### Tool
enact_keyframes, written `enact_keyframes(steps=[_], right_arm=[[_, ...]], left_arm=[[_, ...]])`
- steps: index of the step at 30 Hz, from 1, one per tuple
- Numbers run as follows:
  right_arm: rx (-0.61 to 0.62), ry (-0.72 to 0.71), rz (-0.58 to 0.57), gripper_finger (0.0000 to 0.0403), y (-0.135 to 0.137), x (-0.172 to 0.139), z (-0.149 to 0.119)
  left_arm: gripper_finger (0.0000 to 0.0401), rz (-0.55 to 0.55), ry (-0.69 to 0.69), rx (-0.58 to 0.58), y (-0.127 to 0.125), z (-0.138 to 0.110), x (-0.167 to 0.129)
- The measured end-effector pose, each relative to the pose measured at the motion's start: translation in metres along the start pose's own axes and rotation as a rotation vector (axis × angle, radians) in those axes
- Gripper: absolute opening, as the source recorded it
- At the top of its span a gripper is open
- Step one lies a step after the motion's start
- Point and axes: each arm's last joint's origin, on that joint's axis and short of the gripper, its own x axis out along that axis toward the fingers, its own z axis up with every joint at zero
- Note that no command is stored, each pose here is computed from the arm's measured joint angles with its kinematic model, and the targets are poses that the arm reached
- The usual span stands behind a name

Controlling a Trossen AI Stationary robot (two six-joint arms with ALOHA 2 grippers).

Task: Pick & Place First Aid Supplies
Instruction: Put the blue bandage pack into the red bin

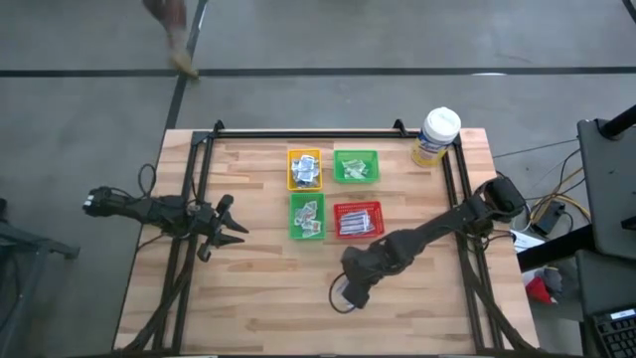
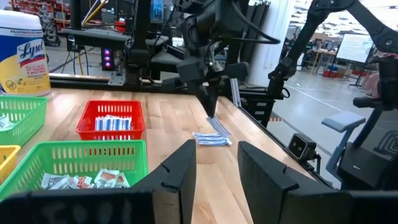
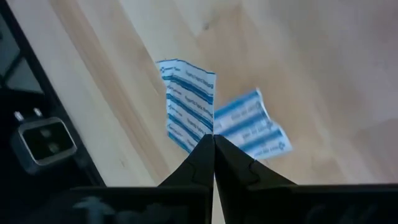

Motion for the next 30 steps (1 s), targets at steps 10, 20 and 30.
enact_keyframes(steps=[10,20,30], right_arm=[[0.028,-0.064,0.022,0.0008,0.000,-0.001,0.010],[0.143,-0.255,0.037,0.0008,-0.004,-0.009,0.033],[0.307,-0.526,0.001,0.0008,-0.019,-0.055,0.050]], left_arm=[[0.0115,0.000,0.000,0.000,0.000,0.000,0.000],[0.0115,0.000,0.000,0.000,0.000,0.000,0.000],[0.0115,0.000,0.000,0.000,0.000,0.000,0.000]])
